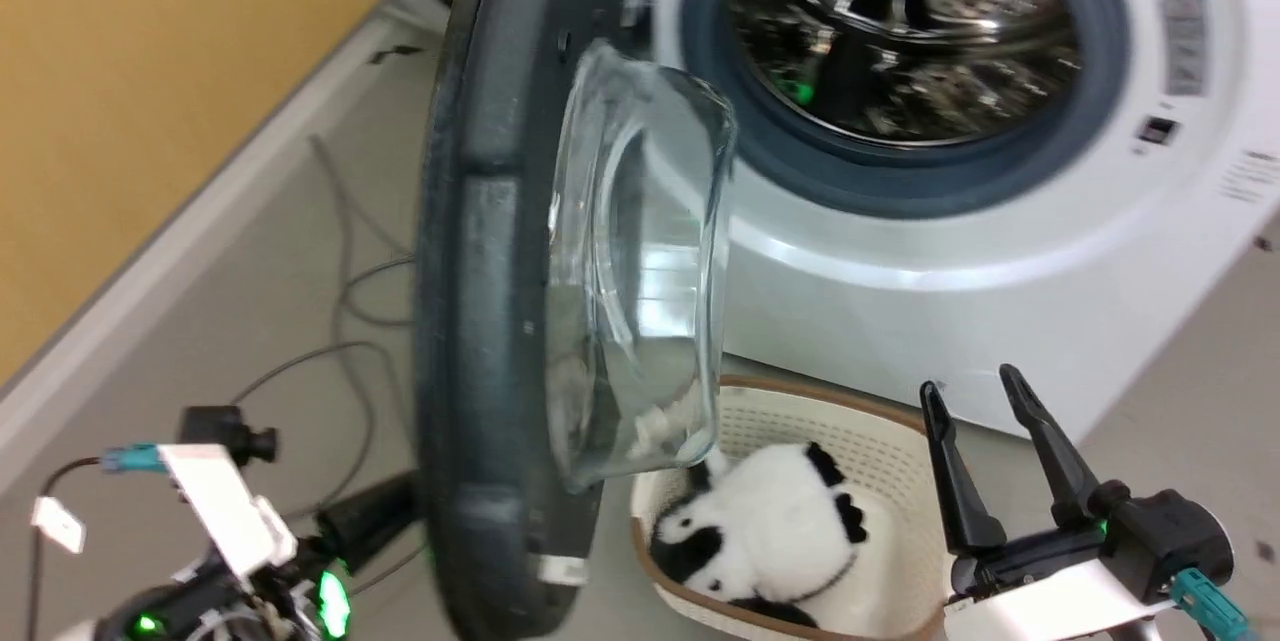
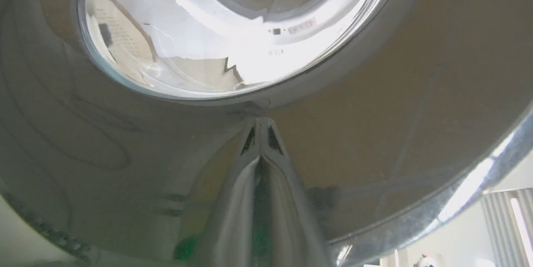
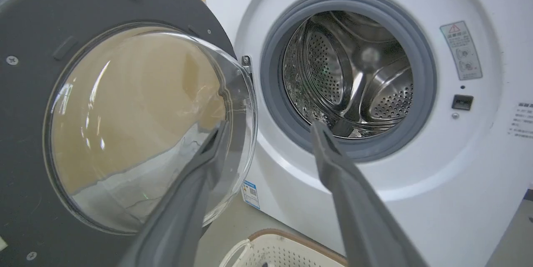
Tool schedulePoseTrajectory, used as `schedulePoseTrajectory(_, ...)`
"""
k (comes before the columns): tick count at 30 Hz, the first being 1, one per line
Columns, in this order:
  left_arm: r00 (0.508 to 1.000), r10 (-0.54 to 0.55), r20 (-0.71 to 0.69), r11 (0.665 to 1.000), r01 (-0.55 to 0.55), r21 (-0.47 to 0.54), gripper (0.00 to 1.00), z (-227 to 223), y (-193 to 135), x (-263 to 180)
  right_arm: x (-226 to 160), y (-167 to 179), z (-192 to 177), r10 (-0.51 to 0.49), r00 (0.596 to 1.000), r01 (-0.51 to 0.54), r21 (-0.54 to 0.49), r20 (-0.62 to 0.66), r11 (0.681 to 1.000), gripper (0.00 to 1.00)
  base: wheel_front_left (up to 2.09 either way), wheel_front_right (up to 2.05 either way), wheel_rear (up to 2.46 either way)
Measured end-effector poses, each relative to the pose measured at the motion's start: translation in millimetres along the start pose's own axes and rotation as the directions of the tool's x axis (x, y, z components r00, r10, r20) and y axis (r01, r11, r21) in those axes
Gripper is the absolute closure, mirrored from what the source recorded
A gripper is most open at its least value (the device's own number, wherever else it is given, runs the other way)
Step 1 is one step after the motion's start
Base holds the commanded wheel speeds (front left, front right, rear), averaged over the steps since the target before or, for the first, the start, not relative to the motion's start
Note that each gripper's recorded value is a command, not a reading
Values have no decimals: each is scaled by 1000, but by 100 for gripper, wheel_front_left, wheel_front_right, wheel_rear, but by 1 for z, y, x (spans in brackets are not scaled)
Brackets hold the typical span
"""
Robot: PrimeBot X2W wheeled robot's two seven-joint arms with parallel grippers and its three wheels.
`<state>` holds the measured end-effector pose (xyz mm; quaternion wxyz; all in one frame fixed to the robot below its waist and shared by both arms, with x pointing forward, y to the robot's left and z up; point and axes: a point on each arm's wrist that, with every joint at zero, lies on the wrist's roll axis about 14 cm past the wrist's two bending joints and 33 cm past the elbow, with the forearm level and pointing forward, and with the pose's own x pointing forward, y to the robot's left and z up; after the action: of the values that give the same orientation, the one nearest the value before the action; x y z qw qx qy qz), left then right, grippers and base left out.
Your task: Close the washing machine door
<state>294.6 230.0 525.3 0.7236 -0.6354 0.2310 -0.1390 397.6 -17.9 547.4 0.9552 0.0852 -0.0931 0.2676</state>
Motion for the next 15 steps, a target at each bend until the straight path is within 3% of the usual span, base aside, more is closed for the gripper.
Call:
schedulePoseTrajectory(8, 963, -83, -257, 997, 77, -31, 100, -68, -15, 63, -28, -42, 6, -141, 990, 141, -38, 3, 989, 0, 0, 0, 0)
schedulePoseTrajectory(15, 912, -118, -392, 993, 100, -65, 100, -119, -15, 122, -65, -85, 14, -299, 954, 299, -76, 9, 951, 0, 0, 0, 0)
